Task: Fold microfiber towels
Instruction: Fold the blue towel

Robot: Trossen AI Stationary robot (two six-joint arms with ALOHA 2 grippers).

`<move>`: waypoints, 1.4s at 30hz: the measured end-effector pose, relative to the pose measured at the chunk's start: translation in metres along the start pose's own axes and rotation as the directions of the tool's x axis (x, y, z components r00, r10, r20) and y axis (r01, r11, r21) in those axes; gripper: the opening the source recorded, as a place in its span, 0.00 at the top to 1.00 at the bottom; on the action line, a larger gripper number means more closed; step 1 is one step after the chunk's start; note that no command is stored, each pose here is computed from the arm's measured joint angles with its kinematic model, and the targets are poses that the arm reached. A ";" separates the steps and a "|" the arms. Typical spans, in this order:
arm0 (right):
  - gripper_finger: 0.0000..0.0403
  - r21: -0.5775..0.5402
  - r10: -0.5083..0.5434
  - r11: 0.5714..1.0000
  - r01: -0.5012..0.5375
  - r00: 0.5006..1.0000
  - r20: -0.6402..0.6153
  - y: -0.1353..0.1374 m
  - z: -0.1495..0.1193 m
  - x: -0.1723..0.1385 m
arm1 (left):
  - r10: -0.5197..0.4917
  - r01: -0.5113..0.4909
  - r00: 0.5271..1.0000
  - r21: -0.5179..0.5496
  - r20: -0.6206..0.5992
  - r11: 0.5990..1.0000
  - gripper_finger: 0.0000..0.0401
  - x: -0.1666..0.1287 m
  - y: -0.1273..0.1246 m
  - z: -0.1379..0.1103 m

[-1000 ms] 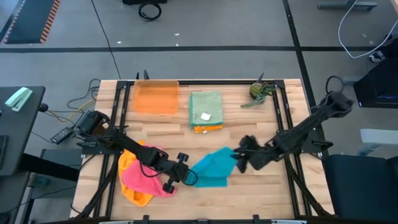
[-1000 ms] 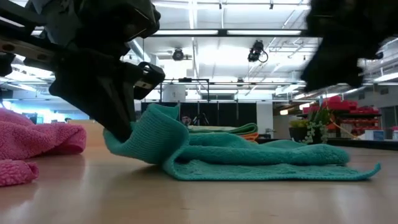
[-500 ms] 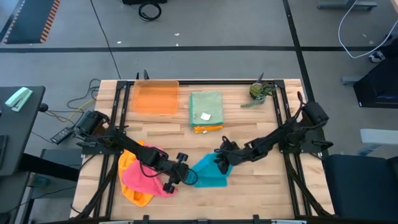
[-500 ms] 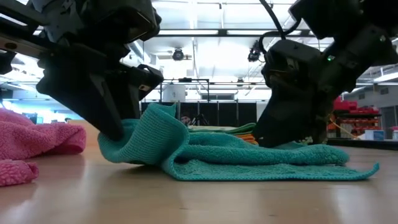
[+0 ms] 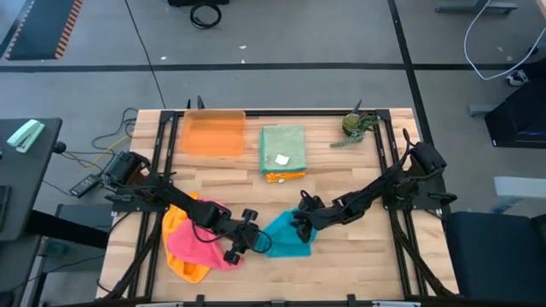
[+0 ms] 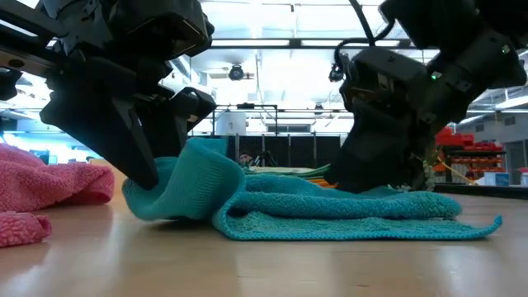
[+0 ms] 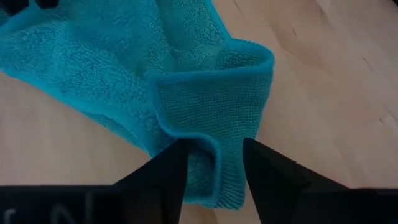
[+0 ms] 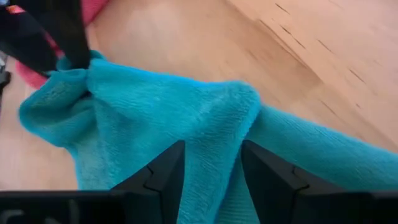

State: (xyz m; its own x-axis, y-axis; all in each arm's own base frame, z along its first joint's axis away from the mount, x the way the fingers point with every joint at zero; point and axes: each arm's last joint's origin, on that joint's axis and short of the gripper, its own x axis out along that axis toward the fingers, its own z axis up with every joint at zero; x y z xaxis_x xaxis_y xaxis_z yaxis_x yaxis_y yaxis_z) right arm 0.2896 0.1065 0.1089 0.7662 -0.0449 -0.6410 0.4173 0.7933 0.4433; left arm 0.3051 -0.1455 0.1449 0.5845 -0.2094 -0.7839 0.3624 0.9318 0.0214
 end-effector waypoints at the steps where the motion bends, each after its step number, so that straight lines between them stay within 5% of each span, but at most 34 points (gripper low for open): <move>1: 0.60 -0.013 0.004 1.000 -0.004 1.000 0.002 0.002 0.001 0.000 | 0.000 0.000 1.000 0.000 -0.001 1.000 0.60 0.000 0.000 0.000; 12: 0.87 -0.042 0.019 0.999 -0.019 1.000 0.010 0.008 0.005 0.002 | -0.002 0.003 0.999 -0.022 0.039 1.000 0.64 0.000 0.000 0.004; 23: 0.90 -0.059 0.003 0.998 -0.003 1.000 -0.003 0.007 0.004 0.002 | 0.008 -0.008 0.999 -0.011 -0.043 1.000 0.65 -0.024 0.000 0.033; 28: 0.90 -0.061 -0.011 0.998 0.010 1.000 -0.011 0.005 0.003 0.002 | 0.019 -0.018 1.000 0.151 -0.007 0.988 0.64 -0.021 0.000 0.040; 34: 0.90 -0.059 -0.003 0.998 0.001 1.000 -0.022 0.005 0.002 0.002 | 0.088 -0.081 0.996 0.374 -0.001 0.924 0.60 -0.017 0.007 0.040; 42: 0.90 -0.054 -0.001 0.999 -0.001 1.000 -0.030 0.005 0.002 0.002 | 0.060 -0.054 0.998 0.410 -0.004 0.910 0.61 -0.008 0.019 0.039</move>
State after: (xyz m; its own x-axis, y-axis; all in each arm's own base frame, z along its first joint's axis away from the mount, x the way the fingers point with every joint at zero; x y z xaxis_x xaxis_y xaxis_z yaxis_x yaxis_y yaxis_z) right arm 0.2942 0.1094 0.1114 0.7512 -0.0275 -0.6595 0.3895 0.8252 0.4092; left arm 0.3356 -0.1373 0.1755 0.6026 -0.1515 -0.7835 0.5965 0.7377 0.3162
